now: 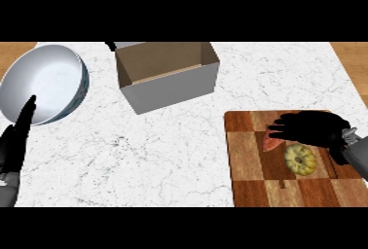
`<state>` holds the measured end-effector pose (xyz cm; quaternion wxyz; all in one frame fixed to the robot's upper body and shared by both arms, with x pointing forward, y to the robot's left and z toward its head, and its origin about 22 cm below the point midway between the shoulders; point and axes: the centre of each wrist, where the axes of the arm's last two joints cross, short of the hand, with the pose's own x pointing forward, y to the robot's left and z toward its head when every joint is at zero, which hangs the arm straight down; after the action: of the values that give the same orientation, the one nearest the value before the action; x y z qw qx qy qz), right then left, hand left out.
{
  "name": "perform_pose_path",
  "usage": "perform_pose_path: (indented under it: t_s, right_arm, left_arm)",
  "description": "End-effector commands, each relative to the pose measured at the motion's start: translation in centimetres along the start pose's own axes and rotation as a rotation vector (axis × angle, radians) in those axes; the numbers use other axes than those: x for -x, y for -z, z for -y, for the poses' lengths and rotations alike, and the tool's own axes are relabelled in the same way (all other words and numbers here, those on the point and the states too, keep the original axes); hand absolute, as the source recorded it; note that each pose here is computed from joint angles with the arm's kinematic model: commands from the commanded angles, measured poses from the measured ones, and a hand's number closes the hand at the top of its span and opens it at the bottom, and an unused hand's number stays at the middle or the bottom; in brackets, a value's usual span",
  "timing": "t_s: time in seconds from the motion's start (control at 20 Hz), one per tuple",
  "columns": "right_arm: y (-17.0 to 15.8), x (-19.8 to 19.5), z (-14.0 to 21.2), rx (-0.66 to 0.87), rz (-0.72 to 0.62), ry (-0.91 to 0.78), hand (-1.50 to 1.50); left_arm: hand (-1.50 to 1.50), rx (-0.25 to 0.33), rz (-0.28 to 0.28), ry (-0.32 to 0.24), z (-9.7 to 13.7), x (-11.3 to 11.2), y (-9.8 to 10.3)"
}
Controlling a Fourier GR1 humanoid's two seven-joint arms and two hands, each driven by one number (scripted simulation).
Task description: Pick the squash from the cutting board and place it in the cardboard box
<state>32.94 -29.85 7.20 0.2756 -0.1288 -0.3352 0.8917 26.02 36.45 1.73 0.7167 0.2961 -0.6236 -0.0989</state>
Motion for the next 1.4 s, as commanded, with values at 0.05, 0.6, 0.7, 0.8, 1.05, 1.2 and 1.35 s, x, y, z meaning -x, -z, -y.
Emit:
perform_pose_path:
  t_s: [0.05, 0.6, 0.7, 0.8, 1.05, 1.2, 1.35]
  right_arm:
    - [-0.3, 0.3, 0.4, -0.018, 0.042, 0.035, -1.5]
    - [-1.0, -3.2, -0.2, -0.013, 0.157, 0.044, -1.5]
    - [-0.9, -4.2, -2.0, -0.052, 0.134, 0.009, -1.5]
    - [-0.2, -4.9, -1.2, -0.067, 0.081, -0.026, -1.5]
    - [0.6, -4.9, -2.5, -0.104, 0.0, -0.035, -1.5]
    - [1.2, -5.9, -2.9, -0.112, -0.024, -0.022, -1.5]
    - [2.9, -4.4, -5.3, -0.063, -0.03, -0.01, 1.5]
  left_arm:
    - [0.0, -0.003, -0.006, -0.015, 0.3, -0.9, 0.1]
    - [0.0, -0.008, -0.014, -0.006, 0.7, -0.3, 0.6]
    - [0.0, -0.012, -0.011, -0.011, 1.3, 1.1, -0.1]
    - [0.0, 0.014, -0.021, -0.012, 1.8, -0.1, 0.2]
    - [0.0, 0.006, -0.016, -0.007, 0.3, -0.7, -0.7]
    - [0.0, 0.005, -0.024, -0.006, 0.9, -0.3, -0.3]
    - [0.0, -0.01, 0.004, -0.004, -0.2, 0.4, 0.2]
